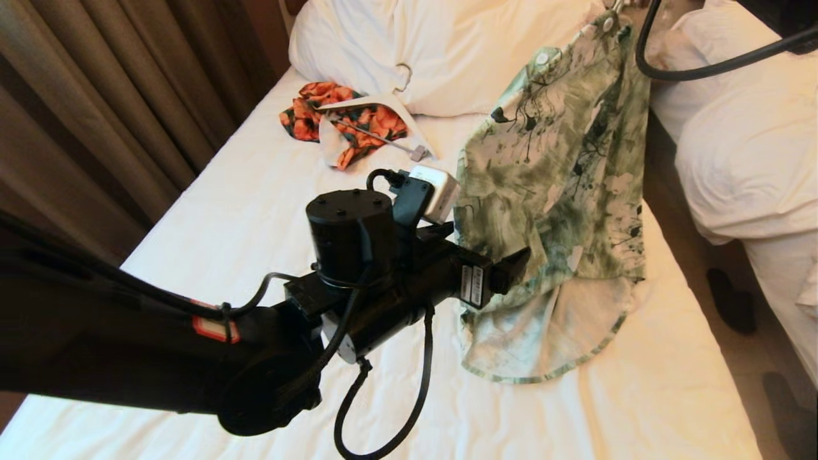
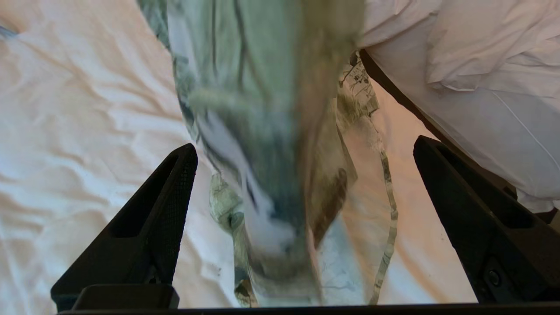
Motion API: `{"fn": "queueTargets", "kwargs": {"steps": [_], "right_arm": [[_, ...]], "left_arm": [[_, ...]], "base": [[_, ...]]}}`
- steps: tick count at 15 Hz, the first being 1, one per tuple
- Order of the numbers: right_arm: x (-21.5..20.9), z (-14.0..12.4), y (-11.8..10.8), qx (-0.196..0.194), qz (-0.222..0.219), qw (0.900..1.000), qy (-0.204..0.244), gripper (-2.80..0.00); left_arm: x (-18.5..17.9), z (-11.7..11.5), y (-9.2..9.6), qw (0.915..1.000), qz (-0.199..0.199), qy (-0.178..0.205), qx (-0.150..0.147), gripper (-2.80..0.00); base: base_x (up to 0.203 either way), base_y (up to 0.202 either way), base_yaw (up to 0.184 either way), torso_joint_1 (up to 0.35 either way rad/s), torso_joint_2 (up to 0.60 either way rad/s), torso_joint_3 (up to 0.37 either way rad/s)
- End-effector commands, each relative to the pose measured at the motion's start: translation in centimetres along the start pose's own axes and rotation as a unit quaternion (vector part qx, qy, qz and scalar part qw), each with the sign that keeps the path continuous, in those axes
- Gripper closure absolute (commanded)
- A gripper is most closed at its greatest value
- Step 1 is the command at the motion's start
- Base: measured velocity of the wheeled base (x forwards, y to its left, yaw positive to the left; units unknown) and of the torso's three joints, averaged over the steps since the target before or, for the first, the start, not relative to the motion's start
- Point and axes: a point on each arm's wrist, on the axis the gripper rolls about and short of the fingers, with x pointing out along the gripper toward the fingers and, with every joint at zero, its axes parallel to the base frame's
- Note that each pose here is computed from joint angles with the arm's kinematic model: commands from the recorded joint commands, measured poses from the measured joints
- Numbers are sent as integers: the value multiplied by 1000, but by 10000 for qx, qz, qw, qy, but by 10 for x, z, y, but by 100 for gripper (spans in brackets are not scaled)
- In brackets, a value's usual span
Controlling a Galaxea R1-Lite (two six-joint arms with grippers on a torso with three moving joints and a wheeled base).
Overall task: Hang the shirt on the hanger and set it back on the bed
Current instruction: Take the clothes hanger out of the clothes
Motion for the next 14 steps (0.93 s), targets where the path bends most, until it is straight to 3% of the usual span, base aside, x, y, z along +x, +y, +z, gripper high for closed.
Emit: {"fn": "queueTargets", "kwargs": {"steps": [1, 8, 14], "right_arm": [[-1, -1, 7, 20, 77, 10000, 14, 0], [-5, 6, 21, 40, 256, 9996, -74, 0], [-1, 1, 9, -31, 55, 9999, -134, 0]], "left_arm": [[11, -8, -2, 10000, -2, 64, 6, -280], [11, -9, 1, 9998, 184, 13, 1, -280], [14, -12, 1, 9998, 201, -69, 0, -280]], "base": [[0, 0, 0, 0, 0, 0], [0, 0, 0, 0, 0, 0], [0, 0, 0, 0, 0, 0]]}}
